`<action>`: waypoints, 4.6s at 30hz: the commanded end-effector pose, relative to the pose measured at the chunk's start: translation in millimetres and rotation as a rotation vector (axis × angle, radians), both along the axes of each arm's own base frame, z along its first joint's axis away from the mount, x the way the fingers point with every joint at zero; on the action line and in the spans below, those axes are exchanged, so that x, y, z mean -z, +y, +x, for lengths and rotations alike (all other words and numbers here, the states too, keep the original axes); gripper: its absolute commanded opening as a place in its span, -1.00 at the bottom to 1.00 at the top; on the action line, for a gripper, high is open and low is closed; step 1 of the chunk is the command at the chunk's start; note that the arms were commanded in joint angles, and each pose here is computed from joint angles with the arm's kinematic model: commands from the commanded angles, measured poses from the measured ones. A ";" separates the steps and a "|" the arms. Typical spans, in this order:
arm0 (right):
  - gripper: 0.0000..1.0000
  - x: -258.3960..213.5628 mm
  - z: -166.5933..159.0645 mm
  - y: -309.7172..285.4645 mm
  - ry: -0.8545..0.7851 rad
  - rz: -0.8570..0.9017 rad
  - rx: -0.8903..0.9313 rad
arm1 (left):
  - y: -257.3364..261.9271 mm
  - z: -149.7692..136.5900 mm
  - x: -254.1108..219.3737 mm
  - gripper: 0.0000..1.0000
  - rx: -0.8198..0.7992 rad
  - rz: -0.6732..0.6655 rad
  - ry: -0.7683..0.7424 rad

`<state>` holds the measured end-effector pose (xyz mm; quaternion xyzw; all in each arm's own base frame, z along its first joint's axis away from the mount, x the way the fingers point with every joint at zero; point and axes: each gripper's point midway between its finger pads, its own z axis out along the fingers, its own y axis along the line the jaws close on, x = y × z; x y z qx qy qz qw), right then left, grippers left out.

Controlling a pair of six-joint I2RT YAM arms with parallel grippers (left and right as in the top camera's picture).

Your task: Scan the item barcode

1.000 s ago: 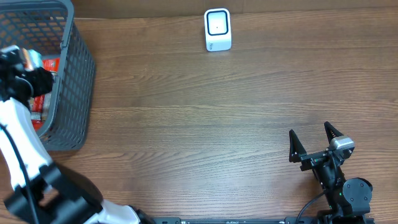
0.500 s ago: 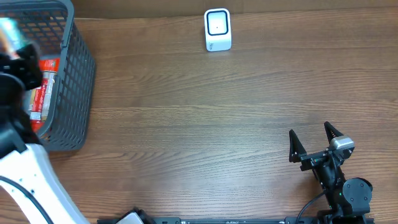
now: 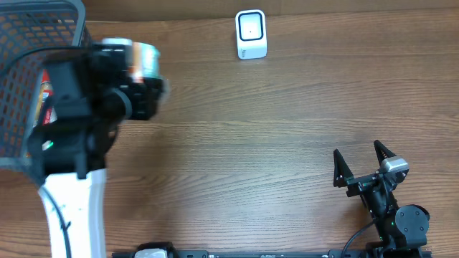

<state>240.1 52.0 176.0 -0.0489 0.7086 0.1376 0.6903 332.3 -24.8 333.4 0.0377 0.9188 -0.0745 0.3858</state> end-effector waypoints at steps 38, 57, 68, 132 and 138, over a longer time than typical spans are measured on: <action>1.00 2.5 0.1 0.3 -0.001 0.002 -0.003 | -258.8 49.9 240.6 0.05 0.029 0.129 0.358; 1.00 2.5 0.1 0.3 0.000 0.003 -0.003 | -275.2 30.5 276.4 0.09 0.058 0.128 0.338; 1.00 2.5 0.1 0.3 -0.001 0.002 -0.003 | -283.7 22.6 286.7 0.89 0.102 0.056 0.388; 1.00 2.5 0.1 0.3 0.000 0.003 -0.003 | -279.1 46.9 210.0 -0.52 0.178 0.023 0.214; 1.00 2.5 0.1 0.3 0.000 0.003 -0.003 | -266.0 58.6 191.4 -0.58 0.121 0.051 0.147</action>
